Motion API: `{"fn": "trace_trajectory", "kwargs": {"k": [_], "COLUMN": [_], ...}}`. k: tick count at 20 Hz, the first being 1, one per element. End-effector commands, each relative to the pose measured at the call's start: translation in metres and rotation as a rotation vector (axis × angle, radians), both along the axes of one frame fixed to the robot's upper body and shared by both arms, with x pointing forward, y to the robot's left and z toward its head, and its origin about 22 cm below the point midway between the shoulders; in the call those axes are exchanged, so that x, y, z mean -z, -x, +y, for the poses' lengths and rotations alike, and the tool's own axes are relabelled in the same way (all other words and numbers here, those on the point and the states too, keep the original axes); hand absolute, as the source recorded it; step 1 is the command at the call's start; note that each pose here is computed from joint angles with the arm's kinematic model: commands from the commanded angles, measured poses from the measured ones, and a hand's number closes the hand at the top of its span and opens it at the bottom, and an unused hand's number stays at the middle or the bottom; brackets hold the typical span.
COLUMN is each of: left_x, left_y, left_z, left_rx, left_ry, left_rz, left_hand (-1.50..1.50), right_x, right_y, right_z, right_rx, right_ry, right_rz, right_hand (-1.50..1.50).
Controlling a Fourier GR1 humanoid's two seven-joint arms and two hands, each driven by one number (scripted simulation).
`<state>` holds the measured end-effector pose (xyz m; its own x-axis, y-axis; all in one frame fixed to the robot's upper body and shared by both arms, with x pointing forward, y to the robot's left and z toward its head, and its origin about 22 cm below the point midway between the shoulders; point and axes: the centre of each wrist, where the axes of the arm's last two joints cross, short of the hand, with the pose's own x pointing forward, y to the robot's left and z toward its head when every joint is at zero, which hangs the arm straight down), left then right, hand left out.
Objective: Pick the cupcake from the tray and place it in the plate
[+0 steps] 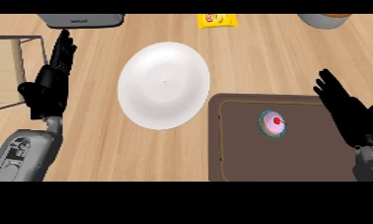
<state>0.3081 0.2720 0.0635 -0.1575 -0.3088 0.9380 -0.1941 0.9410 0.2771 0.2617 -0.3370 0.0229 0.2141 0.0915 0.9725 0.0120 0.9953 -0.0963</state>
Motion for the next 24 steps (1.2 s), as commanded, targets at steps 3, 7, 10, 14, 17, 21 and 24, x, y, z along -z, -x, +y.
{"fn": "trace_trajectory", "kwargs": {"k": [3, 7, 10, 14, 17, 21, 24], "left_x": [0.015, 0.022, 0.021, 0.024, 0.023, 0.017, 0.01], "left_y": [0.001, 0.002, -0.003, 0.013, 0.005, 0.005, 0.013], "left_z": [-0.021, -0.017, -0.022, -0.022, -0.024, -0.012, -0.009], "left_rx": [0.053, 0.114, 0.153, 0.139, 0.143, 0.132, 0.124], "left_ry": [-0.021, -0.018, 0.014, 0.026, 0.033, 0.028, 0.025], "left_rz": [0.081, 0.155, 0.196, 0.203, 0.193, 0.209, 0.204], "left_hand": [0.0, 0.0, 0.0, 0.0, 0.0, 0.0, 0.0], "right_x": [-0.04, -0.118, -0.081, 0.004, -0.004, -0.02, -0.075], "right_y": [-0.021, -0.038, -0.017, 0.039, 0.046, 0.042, 0.042], "right_z": [0.082, 0.09, 0.135, 0.157, 0.145, 0.11, 0.112], "right_rx": [-0.211, -0.522, -0.568, -0.535, -0.558, -0.496, -0.434], "right_ry": [-0.144, 0.391, 0.52, 0.289, 0.42, 0.587, 0.58], "right_rz": [-0.141, -0.446, -0.458, -0.351, -0.424, -0.531, -0.586], "right_hand": [-1.5, -1.5, 1.5, -1.5, -1.5, -1.5, -1.5]}}
